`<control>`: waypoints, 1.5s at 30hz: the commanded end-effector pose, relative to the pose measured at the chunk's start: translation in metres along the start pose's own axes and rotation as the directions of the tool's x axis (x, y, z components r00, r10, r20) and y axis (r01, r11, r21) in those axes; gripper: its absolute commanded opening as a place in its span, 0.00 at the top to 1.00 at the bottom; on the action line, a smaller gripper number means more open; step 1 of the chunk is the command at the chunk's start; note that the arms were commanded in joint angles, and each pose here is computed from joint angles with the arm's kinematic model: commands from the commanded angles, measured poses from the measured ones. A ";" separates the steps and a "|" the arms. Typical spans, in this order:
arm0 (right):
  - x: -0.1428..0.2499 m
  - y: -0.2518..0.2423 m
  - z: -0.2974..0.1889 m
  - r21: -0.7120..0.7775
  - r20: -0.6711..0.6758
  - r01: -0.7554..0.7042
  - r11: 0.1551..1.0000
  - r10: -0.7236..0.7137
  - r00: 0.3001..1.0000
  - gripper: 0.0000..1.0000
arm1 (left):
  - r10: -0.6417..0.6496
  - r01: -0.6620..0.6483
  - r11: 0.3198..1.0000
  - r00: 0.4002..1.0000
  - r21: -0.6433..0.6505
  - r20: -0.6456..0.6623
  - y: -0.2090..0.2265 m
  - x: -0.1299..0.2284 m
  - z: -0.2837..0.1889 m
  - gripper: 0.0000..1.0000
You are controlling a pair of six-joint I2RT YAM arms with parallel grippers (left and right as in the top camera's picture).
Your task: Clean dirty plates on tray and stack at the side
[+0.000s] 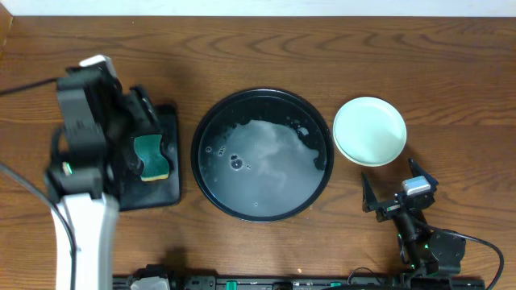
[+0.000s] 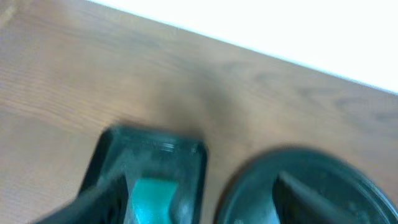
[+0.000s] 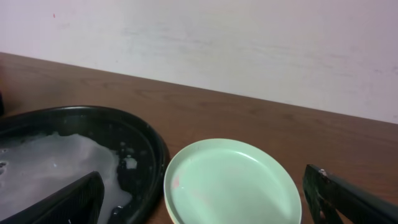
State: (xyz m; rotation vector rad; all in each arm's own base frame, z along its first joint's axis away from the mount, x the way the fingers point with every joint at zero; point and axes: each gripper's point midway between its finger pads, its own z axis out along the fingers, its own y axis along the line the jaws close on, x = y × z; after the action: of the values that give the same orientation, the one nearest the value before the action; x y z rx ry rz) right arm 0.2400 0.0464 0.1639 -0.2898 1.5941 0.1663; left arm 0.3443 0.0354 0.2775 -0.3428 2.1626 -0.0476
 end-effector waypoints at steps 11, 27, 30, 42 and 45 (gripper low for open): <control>0.000 0.001 0.000 -0.004 0.002 -0.007 1.000 0.007 1.000 0.01 | 0.265 -0.342 0.930 0.878 0.136 0.399 -0.014 0.105 -0.025 0.25; 0.000 0.001 0.000 -0.004 0.002 -0.007 1.000 0.007 1.000 0.01 | 0.266 -0.345 0.934 0.848 0.097 0.458 0.007 0.174 -0.001 0.25; 0.000 0.001 0.000 -0.004 0.002 -0.007 1.000 0.007 1.000 0.01 | 0.273 -0.346 0.932 0.865 0.106 0.421 0.007 0.184 0.002 0.25; 0.000 0.001 0.000 -0.004 0.002 -0.007 1.000 0.007 1.000 0.01 | 0.266 -0.347 0.933 0.843 0.096 0.468 0.006 0.175 -0.005 0.25; 0.000 0.001 0.000 -0.004 0.002 -0.007 1.000 0.007 1.000 0.01 | 0.266 -0.347 0.933 0.844 0.096 0.465 0.006 0.175 -0.005 0.25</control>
State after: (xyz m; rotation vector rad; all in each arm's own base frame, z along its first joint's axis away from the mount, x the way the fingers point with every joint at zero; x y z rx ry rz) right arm 0.2399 0.0463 0.1643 -0.2897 1.5919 0.1655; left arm 0.2450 -0.0048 0.1543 0.0836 1.6670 0.0131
